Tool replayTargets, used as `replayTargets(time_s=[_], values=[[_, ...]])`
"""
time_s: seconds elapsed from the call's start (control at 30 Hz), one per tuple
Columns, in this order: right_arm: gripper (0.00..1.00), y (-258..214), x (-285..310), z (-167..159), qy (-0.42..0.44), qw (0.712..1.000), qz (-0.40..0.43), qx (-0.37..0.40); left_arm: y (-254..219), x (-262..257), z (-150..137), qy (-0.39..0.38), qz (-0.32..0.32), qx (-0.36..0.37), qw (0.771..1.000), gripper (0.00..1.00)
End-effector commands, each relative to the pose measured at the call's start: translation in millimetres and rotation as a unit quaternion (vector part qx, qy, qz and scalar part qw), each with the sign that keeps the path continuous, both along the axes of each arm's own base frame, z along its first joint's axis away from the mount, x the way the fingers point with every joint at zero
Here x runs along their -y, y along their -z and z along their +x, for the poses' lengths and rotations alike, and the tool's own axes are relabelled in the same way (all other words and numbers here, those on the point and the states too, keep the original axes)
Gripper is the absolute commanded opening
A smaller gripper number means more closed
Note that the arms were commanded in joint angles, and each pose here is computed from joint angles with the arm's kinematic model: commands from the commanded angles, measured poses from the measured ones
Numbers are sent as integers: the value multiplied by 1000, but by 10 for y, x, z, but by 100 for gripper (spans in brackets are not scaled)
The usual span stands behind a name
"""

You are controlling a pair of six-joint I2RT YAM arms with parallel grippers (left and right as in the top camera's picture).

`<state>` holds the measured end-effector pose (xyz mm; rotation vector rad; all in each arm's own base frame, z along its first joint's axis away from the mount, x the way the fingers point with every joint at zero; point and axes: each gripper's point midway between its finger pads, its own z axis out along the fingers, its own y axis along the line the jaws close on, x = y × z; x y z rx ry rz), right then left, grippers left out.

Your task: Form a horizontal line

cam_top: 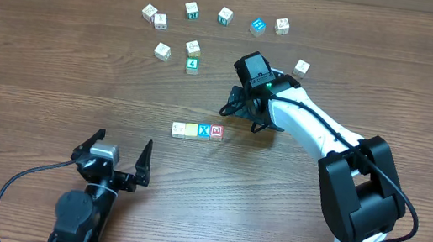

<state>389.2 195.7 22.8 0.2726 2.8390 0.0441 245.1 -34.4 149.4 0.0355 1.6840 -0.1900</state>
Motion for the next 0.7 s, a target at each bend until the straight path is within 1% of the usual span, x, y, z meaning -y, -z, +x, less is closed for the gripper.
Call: replayTargets(time_s=[0.0, 0.43, 0.67], values=[[100, -30, 14, 2, 0, 1000, 0, 4, -62, -26, -12, -5, 8, 17, 1000, 100], [100, -30, 14, 2, -1, 1000, 0, 4, -58, -26, -11, -5, 9, 17, 1000, 99], [100, -29, 14, 2, -1, 1000, 0, 4, -58, -26, -11, -3, 26, 19, 999, 100]])
